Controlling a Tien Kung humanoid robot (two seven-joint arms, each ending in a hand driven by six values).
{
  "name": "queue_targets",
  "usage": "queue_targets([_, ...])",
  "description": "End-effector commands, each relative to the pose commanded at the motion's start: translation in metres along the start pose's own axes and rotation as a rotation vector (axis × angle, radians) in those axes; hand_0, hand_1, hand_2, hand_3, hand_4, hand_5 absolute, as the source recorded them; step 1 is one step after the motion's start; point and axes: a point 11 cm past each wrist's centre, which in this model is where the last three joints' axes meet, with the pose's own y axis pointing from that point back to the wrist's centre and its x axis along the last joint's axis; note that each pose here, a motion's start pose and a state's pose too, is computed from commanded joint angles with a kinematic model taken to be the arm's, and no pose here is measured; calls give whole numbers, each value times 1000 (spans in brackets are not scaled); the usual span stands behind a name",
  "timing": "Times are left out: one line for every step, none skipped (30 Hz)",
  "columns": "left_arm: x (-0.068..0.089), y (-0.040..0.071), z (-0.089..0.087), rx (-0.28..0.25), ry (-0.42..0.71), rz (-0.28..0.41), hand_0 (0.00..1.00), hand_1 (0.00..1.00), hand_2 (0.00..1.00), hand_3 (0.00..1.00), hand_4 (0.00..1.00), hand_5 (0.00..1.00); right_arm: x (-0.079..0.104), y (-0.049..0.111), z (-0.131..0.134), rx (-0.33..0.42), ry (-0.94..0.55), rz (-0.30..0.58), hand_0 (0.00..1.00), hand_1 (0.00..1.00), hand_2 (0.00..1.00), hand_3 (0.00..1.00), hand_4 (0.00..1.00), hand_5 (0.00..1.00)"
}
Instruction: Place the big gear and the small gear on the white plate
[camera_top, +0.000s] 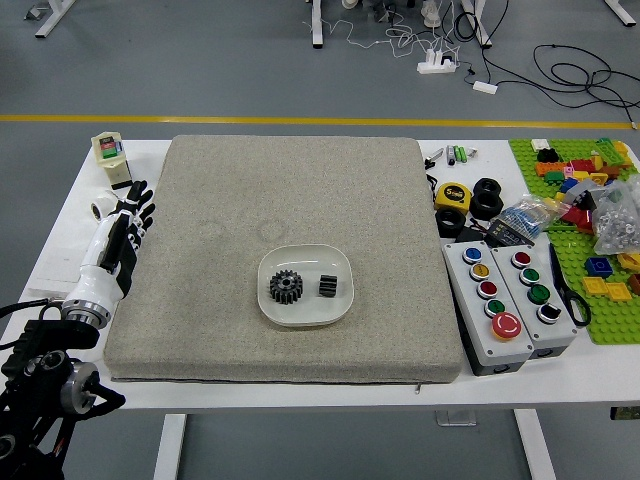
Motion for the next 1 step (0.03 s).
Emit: queue_targets([0,0,0,0,1,1,998,998,998,965,945,978,0,0,0,1,1,0,678,696,772,597,805,615])
